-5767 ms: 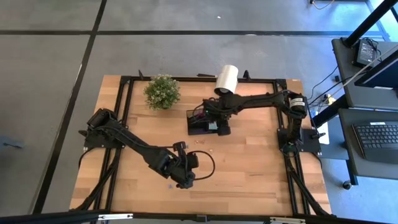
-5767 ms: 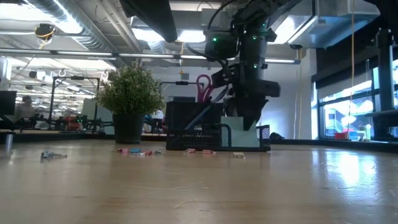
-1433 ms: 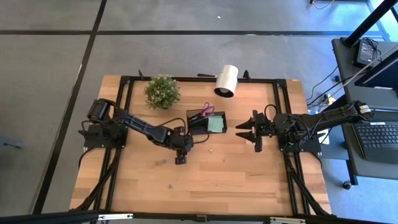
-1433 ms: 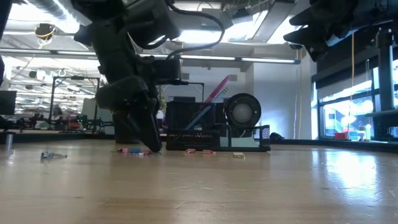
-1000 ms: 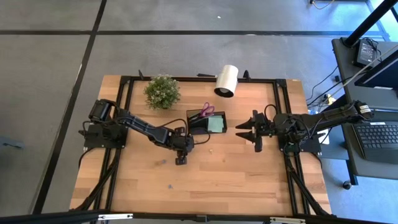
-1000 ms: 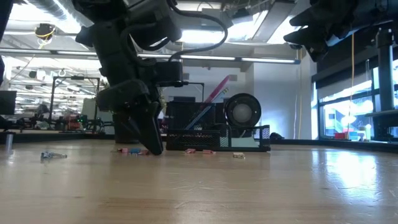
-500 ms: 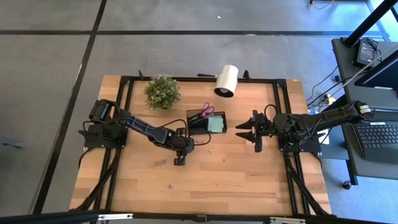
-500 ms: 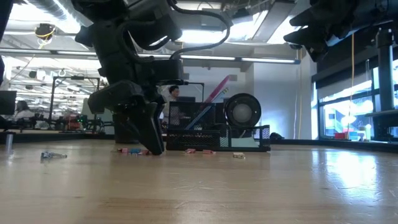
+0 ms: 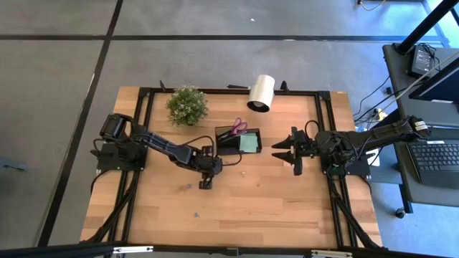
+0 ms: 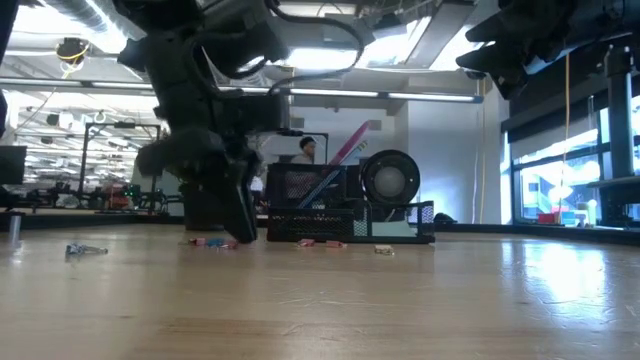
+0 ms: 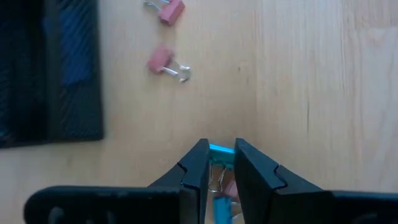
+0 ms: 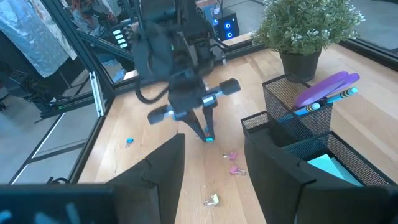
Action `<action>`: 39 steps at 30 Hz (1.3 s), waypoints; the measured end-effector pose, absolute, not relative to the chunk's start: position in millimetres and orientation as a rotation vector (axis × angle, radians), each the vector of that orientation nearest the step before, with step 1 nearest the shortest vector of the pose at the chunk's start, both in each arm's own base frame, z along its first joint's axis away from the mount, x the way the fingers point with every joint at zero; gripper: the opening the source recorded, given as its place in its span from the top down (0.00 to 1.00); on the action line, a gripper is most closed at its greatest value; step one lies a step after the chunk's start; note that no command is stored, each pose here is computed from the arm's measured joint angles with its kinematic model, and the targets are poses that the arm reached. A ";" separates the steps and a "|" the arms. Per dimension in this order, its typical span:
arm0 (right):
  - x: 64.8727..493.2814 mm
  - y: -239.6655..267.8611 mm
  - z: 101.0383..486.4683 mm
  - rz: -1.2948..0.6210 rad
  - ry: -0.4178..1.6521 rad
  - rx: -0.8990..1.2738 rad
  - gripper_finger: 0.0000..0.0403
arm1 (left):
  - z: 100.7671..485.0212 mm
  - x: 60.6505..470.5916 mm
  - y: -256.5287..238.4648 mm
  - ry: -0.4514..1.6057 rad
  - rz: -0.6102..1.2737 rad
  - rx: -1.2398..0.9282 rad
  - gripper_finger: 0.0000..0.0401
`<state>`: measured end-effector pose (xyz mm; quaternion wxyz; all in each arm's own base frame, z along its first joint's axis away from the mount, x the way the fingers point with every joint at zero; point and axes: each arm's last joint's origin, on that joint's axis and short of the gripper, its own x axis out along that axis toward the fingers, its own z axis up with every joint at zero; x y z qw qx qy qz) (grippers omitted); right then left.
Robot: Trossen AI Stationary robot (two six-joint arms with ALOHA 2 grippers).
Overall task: Pick and place office supplies into organizer
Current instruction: Put the blue binder clip into the black desk organizer
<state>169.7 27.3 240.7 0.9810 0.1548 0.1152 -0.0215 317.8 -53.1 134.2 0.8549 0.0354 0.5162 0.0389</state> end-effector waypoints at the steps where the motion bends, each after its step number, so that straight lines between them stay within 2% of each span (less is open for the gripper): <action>1: 169.7 27.3 240.8 -0.043 0.232 0.312 0.58 | 139.4 317.5 -53.0 1.067 0.076 0.066 0.86; 10: 169.8 27.4 240.7 -0.043 0.232 0.311 0.58 | 189.7 324.3 -44.1 0.787 0.047 -0.022 0.86; 16: 169.7 27.4 240.8 -0.043 0.231 0.311 0.58 | 206.1 325.9 -30.7 0.690 0.078 -0.053 0.86; 28: 169.8 27.4 241.2 -0.042 0.227 0.313 0.58 | 195.6 330.3 -8.3 0.724 0.207 0.076 0.86; 39: 169.8 27.4 241.2 -0.042 0.227 0.314 0.58 | 166.5 337.4 9.1 0.818 0.302 0.099 0.86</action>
